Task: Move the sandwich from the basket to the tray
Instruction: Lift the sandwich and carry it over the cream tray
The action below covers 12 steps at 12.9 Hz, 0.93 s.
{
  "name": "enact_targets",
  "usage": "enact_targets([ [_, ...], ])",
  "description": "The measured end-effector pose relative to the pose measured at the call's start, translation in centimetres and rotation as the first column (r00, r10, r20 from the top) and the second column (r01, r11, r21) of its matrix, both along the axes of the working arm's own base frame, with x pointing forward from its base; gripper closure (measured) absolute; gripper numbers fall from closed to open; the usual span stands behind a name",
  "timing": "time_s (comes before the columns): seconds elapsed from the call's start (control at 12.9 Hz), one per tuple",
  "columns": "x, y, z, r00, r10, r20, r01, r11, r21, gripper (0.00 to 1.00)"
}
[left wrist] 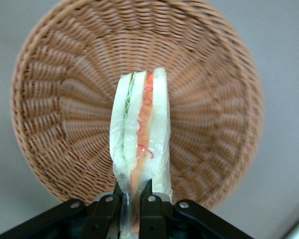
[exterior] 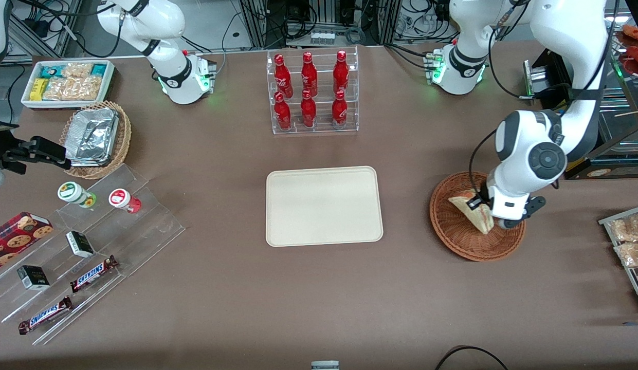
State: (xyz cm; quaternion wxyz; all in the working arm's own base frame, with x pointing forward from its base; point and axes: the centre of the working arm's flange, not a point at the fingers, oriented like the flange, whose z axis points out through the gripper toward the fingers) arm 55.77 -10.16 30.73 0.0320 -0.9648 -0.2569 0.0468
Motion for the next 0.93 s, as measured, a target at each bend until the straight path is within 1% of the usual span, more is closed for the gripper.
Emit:
enact_targets([
  [0.23,-0.6,-6.1,1.5,0.994,-0.105,-0.005,0.105,0.994,-0.012,0.86],
  [0.39,-1.5,-11.0,2.8,0.982,-0.188,0.000,0.188,0.982,-0.031,0.86],
  [0.54,-2.6,-16.4,3.4,0.963,-0.268,0.009,0.268,0.962,-0.059,0.86],
  [0.62,-3.1,-18.7,3.2,0.953,-0.302,0.006,0.302,0.950,-0.075,0.86],
  [0.77,-3.8,-22.5,2.1,0.935,-0.356,-0.006,0.353,0.929,-0.112,0.86],
  [0.93,-4.1,-25.9,0.8,0.926,-0.376,-0.028,0.367,0.917,-0.154,0.86],
])
